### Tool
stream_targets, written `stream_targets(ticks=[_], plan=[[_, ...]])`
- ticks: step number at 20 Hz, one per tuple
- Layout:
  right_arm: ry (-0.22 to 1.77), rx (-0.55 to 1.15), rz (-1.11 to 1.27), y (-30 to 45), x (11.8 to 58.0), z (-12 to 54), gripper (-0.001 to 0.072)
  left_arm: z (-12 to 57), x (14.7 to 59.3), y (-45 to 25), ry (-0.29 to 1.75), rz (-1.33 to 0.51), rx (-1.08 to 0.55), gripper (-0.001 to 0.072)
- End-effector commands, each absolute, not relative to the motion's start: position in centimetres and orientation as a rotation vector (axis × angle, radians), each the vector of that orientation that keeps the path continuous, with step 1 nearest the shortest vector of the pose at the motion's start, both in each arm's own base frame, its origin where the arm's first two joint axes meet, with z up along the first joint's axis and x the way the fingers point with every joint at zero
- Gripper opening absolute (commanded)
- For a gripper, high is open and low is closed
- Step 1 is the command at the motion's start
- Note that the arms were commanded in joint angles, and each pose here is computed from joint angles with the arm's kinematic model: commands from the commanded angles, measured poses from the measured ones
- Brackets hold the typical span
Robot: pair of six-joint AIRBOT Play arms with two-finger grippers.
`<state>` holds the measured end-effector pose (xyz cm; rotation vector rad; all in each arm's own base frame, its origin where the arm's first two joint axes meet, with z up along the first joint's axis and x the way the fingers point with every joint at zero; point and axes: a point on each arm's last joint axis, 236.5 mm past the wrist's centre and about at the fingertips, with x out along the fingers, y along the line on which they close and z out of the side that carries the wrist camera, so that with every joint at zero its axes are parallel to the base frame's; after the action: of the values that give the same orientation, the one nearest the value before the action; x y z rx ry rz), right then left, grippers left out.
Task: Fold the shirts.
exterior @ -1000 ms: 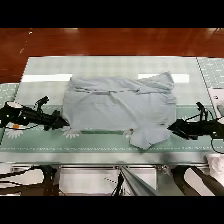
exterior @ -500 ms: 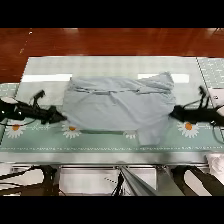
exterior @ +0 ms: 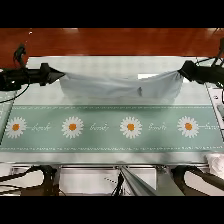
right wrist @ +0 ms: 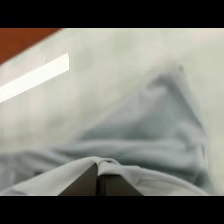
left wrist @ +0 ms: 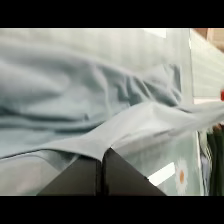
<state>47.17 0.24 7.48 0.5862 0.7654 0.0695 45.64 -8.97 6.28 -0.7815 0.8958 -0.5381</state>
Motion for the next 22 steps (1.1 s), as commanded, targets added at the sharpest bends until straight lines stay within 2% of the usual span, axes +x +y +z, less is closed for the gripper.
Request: stream_targets(ticks=[1, 7, 8, 9, 10, 11, 12, 13, 14, 16, 17, 18, 19, 22], plan=[[0.714, 0.608, 0.020, -1.4, 52.3, 5.9, 0.0038, 4.3, 50.3, -8.7, 0.837, -0.434, -0.802, 0.0021], [0.802, 0.673, -0.024, -1.9, 54.3, -0.9, 0.0038, -2.9, 52.4, -8.7, 0.958, -0.391, -0.875, 0.0022], [0.820, 0.677, -0.029, -1.9, 54.3, -1.8, 0.0039, -3.4, 52.6, -8.6, 0.963, -0.388, -0.878, 0.0049], [0.834, 0.679, -0.032, -1.9, 54.2, -2.6, 0.0040, -3.6, 52.8, -8.6, 0.966, -0.387, -0.880, 0.0120], [0.845, 0.680, -0.031, -1.8, 54.2, -3.0, 0.0096, -3.7, 52.9, -8.6, 0.966, -0.387, -0.880, 0.0228], [0.855, 0.665, -0.022, -1.7, 54.0, -3.2, 0.0249, -3.7, 52.9, -8.6, 0.967, -0.388, -0.880, 0.0337], [0.861, 0.616, 0.001, -1.8, 53.8, -3.1, 0.0383, -3.5, 52.7, -8.5, 0.971, -0.396, -0.887, 0.0484], [0.872, 0.553, 0.011, -2.5, 53.2, -2.8, 0.0416, -3.2, 52.6, -8.5, 0.982, -0.394, -0.913, 0.0543], [0.879, 0.497, -0.004, -3.7, 52.6, -2.3, 0.0416, -2.8, 52.3, -8.5, 0.994, -0.396, -0.940, 0.0586], [0.908, 0.385, -0.055, -7.0, 50.9, -1.6, 0.0417, -1.8, 51.4, -8.4, 1.010, -0.437, -0.947, 0.0597], [0.942, 0.364, -0.084, -8.5, 49.8, -1.7, 0.0448, -1.3, 51.0, -8.5, 1.017, -0.457, -0.949, 0.0596], [0.987, 0.407, -0.110, -9.4, 48.5, -2.3, 0.0567, -0.9, 50.6, -8.6, 1.025, -0.479, -0.948, 0.0596], [1.039, 0.464, -0.119, -9.7, 47.3, -3.1, 0.0593, -0.6, 50.1, -9.0, 1.035, -0.504, -0.942, 0.0595], [1.157, 0.637, -0.023, -7.7, 45.4, -5.5, 0.0600, -0.2, 48.7, -10.5, 1.082, -0.573, -0.940, 0.0585]])
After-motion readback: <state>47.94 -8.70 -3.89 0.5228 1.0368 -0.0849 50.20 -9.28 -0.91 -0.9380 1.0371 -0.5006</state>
